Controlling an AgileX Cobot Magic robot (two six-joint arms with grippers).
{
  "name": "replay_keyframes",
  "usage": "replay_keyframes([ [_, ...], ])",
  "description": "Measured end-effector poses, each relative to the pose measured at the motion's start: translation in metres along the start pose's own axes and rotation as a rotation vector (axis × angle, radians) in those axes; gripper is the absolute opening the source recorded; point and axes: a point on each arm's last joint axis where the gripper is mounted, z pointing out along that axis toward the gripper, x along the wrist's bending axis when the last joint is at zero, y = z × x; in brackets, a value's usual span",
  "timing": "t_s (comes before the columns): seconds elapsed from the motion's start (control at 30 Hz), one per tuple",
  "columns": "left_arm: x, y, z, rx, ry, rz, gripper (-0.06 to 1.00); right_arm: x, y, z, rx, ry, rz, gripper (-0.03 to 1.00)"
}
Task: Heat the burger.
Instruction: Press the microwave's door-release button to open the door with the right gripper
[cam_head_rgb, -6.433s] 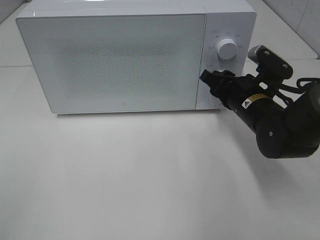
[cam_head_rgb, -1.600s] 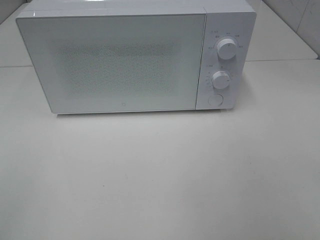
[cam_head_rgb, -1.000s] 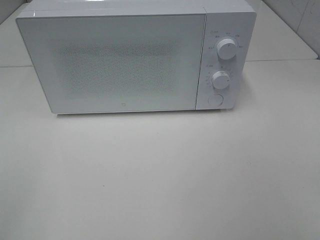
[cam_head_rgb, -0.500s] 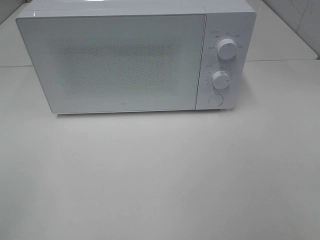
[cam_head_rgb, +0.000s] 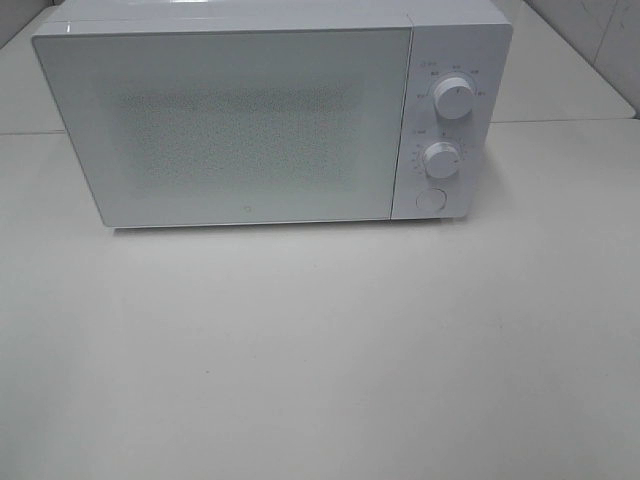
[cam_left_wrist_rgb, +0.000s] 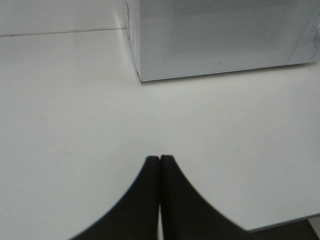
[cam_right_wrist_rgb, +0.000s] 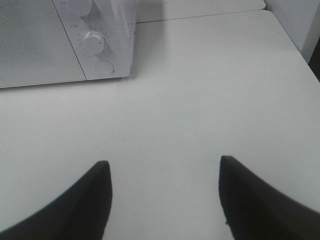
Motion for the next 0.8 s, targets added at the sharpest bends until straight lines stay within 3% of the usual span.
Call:
replay_keyframes([
  [0.43, 0.0, 0.0, 0.0, 0.0, 0.0, 0.0, 0.0, 0.001, 0.012, 0.01, 0.037, -0.002, -0.002, 0.61],
  [0.57, 0.0, 0.0, 0.0, 0.0, 0.0, 0.0, 0.0, 0.002, 0.029, 0.035, 0.094, -0.005, -0.005, 0.61],
  [0.8, 0.0, 0.0, 0.0, 0.0, 0.0, 0.0, 0.0, 0.003, 0.055, 0.078, 0.039, -0.002, -0.007, 0.6],
])
